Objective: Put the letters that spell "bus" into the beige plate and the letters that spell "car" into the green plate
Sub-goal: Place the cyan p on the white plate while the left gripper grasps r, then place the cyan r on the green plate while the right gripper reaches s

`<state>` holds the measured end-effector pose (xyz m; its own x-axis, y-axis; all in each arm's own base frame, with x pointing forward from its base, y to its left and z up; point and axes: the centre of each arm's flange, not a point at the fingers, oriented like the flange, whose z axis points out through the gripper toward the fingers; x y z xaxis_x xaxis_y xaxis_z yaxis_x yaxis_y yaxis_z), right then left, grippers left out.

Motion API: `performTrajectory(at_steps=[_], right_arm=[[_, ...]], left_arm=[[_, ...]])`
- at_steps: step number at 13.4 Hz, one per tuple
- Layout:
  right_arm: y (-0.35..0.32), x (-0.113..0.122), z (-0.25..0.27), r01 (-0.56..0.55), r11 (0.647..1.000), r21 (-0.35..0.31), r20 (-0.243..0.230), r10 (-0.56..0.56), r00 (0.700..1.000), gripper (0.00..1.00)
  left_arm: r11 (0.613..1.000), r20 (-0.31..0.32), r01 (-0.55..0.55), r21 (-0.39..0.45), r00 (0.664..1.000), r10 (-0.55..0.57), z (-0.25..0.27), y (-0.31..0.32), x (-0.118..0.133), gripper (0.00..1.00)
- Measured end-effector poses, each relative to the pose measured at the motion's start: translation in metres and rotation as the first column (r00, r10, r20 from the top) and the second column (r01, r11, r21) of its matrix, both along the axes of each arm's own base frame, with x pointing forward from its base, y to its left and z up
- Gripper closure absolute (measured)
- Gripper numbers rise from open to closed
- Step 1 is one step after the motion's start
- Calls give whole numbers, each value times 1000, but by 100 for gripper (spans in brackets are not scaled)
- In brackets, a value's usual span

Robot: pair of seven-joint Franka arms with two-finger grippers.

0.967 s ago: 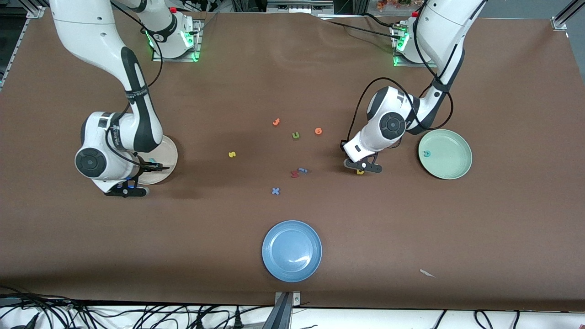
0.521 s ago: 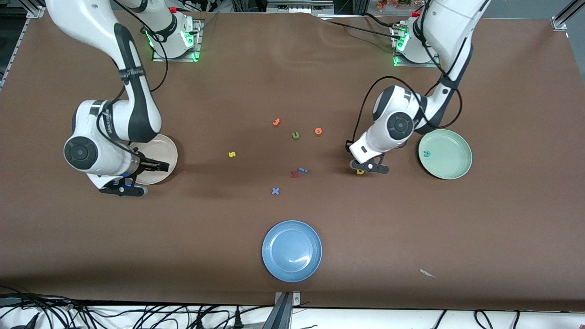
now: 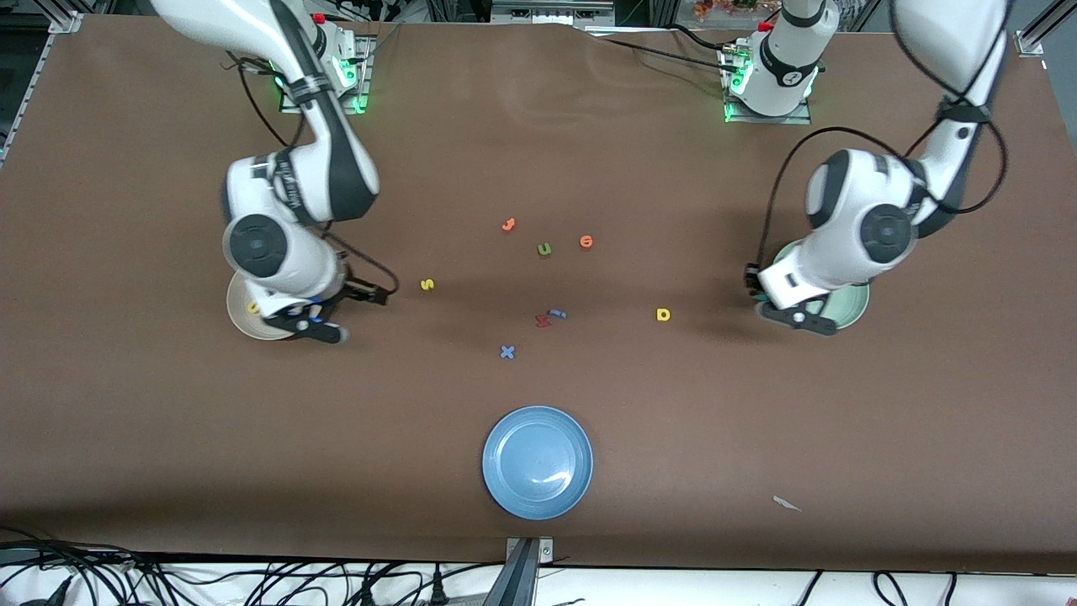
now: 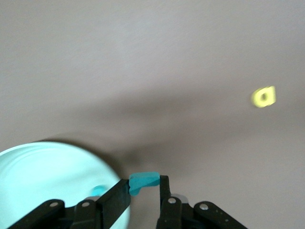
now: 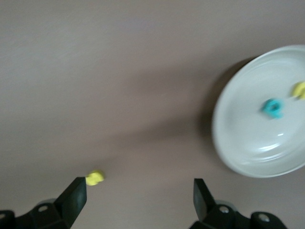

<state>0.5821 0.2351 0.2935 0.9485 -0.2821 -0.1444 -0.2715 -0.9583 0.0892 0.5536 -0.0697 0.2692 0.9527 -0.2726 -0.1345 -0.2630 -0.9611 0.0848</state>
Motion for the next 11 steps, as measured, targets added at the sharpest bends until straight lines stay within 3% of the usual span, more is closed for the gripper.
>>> performTrajectory(at_steps=[5,6,9,10,11], right_arm=[[37,-32,-75,1,1000,-3,7,-1,1000,0],[38,-41,-90,-4,1000,0,14,4,1000,0],[50,-60,-111,-29,999,19,38,28,999,0],[53,-63,-114,-35,999,22,39,35,999,1],[55,-64,-116,-38,999,25,43,37,998,1]], left_arm=[[1000,-69,-2,5,998,2,-25,71,-34,69],[1000,-71,-3,5,997,3,-26,72,-34,63],[1000,-50,6,5,999,-6,-22,67,-32,31],[1000,-43,10,5,999,-10,-20,65,-31,24],[1000,-36,17,4,999,-16,-17,61,-31,24]])
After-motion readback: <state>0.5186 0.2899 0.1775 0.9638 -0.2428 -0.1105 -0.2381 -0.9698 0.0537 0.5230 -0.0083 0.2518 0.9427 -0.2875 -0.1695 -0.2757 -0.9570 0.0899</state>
